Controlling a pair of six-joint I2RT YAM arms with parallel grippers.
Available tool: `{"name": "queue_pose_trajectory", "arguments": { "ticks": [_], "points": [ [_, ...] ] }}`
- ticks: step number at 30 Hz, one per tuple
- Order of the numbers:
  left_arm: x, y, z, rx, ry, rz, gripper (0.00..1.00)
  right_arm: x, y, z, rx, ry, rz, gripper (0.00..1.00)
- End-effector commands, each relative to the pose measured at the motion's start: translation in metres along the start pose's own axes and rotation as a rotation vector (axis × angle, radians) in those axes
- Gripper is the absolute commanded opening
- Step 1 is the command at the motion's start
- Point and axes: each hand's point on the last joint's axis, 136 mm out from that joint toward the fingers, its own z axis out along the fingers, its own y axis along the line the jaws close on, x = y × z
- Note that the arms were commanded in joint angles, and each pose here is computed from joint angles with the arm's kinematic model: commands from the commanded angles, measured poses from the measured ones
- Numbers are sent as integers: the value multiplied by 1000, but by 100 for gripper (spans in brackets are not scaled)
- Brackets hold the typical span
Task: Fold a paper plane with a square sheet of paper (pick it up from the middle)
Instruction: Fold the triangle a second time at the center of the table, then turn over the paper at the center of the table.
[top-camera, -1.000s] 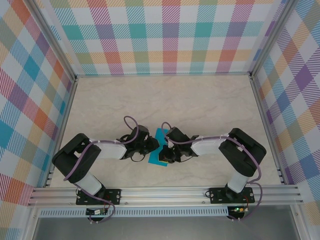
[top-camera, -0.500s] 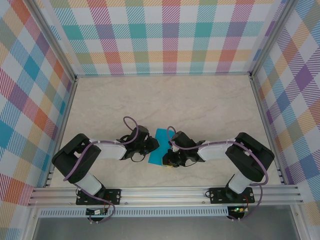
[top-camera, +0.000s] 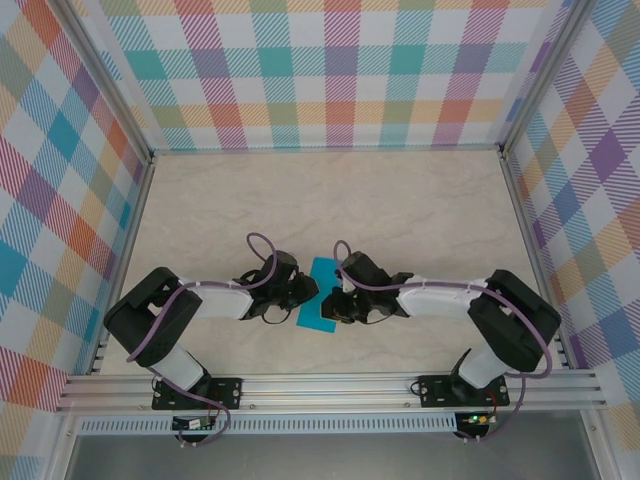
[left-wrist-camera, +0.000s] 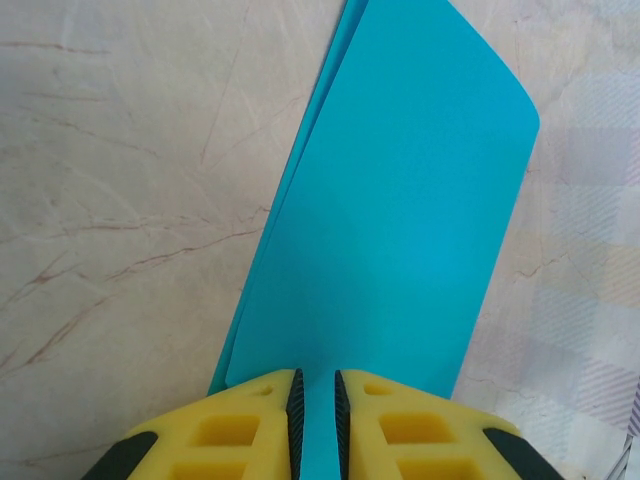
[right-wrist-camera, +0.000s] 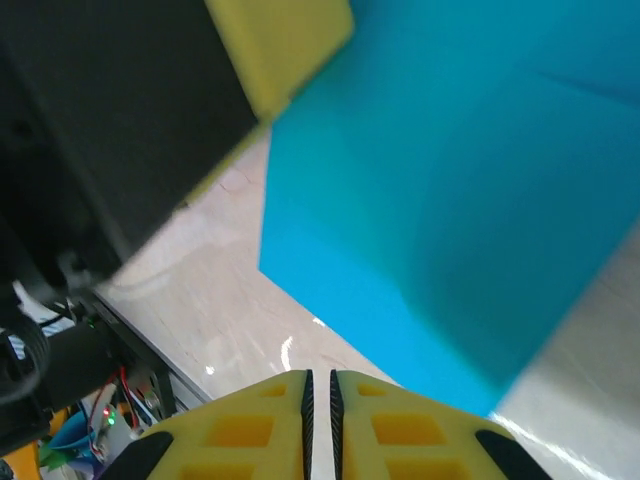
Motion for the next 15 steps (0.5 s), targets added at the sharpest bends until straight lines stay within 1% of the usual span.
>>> {"name": "queue_pose_trajectory", "arguments": {
  "ticks": [1, 3, 7, 11, 15],
  "points": [
    [15, 33, 1, -116, 37, -14, 19, 3, -15, 16, 24, 32, 62, 14],
    [14, 33, 1, -117, 34, -16, 19, 9, -27, 19, 42, 37, 88, 14],
    [14, 35, 0, -125, 31, -19, 19, 30, -48, 11, 64, 59, 106, 16],
    [13, 35, 1, -129, 26, -22, 19, 54, -65, -1, 97, 103, 65, 18],
    [13, 35, 2, -128, 30, -22, 19, 63, -77, -10, 158, 126, 42, 19]
  ]
}}
